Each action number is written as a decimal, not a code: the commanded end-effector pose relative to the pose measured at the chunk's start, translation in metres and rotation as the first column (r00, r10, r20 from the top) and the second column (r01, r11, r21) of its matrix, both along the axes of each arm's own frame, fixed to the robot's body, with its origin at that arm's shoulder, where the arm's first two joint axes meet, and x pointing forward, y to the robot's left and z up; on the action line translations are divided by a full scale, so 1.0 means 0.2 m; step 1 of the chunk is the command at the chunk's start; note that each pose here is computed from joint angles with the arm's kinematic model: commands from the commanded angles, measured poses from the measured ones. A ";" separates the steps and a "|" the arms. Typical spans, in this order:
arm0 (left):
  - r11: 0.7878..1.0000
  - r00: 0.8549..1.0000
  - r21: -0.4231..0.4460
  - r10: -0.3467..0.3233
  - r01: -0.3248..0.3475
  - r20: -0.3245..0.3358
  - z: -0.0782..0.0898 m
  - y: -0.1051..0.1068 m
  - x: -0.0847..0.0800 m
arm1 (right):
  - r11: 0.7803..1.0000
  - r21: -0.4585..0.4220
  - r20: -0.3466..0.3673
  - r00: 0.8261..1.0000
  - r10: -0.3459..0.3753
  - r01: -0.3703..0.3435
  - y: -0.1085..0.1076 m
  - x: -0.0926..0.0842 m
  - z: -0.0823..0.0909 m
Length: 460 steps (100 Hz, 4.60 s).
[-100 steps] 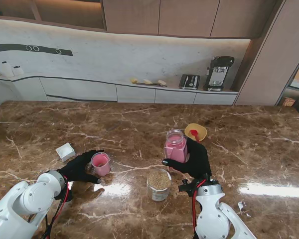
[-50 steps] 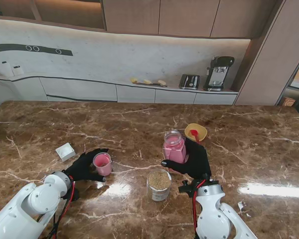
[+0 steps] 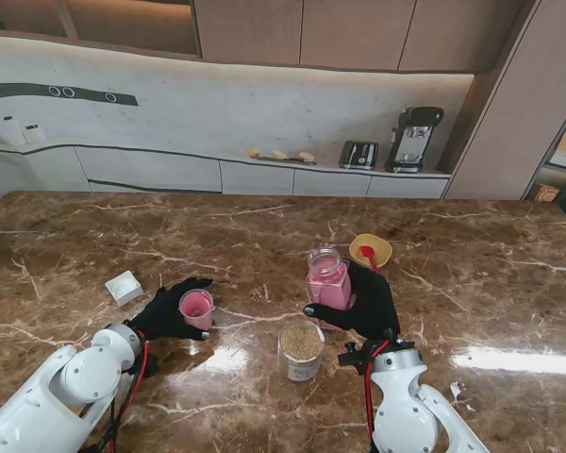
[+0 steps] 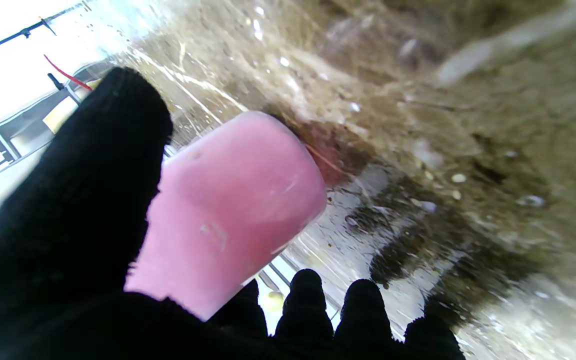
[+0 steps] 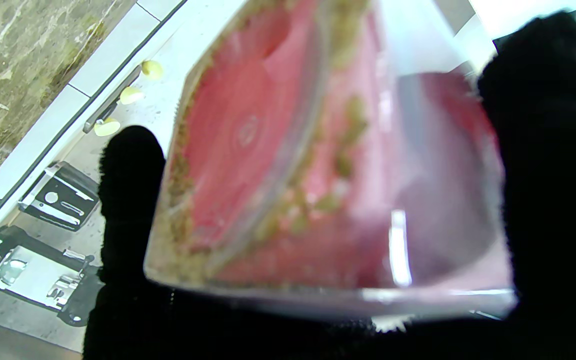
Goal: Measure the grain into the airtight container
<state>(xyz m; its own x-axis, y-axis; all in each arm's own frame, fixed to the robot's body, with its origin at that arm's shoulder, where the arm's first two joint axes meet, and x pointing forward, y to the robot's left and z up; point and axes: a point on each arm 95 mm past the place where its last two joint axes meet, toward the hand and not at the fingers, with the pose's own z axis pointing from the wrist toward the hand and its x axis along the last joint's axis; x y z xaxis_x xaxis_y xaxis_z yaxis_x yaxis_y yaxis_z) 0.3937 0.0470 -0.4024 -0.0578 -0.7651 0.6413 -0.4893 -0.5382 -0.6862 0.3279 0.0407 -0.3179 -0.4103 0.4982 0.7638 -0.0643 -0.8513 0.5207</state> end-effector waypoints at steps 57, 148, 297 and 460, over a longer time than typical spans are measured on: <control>0.993 0.997 -0.093 0.077 -0.076 0.011 -0.07 -0.09 -0.04 | 1.000 -0.008 -0.035 0.999 0.004 -0.004 0.00 -0.01 -0.02; 0.986 0.950 -0.128 -0.062 0.105 0.306 0.68 -0.35 -0.06 | 0.995 -0.068 -0.011 0.997 -0.080 0.079 -0.03 0.00 -0.05; 0.912 0.817 0.176 -0.411 0.372 0.405 1.07 -0.76 0.00 | 0.985 -0.170 0.023 0.999 -0.036 0.039 0.01 -0.01 -0.04; 0.598 0.520 0.732 -0.760 0.326 0.389 1.38 -0.91 -0.04 | 0.989 -0.145 0.044 0.999 0.013 -0.006 0.02 -0.03 -0.02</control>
<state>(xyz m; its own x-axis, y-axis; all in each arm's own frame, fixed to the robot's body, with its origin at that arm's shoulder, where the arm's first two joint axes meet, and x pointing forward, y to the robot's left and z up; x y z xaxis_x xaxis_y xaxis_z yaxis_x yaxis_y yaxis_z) 0.3876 -0.1355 -0.1282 -0.7849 -0.5831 -0.2095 0.1024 0.2114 -0.9720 0.3236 0.0426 -0.3212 -0.4483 0.6064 0.6568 -0.0996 -0.7641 0.6374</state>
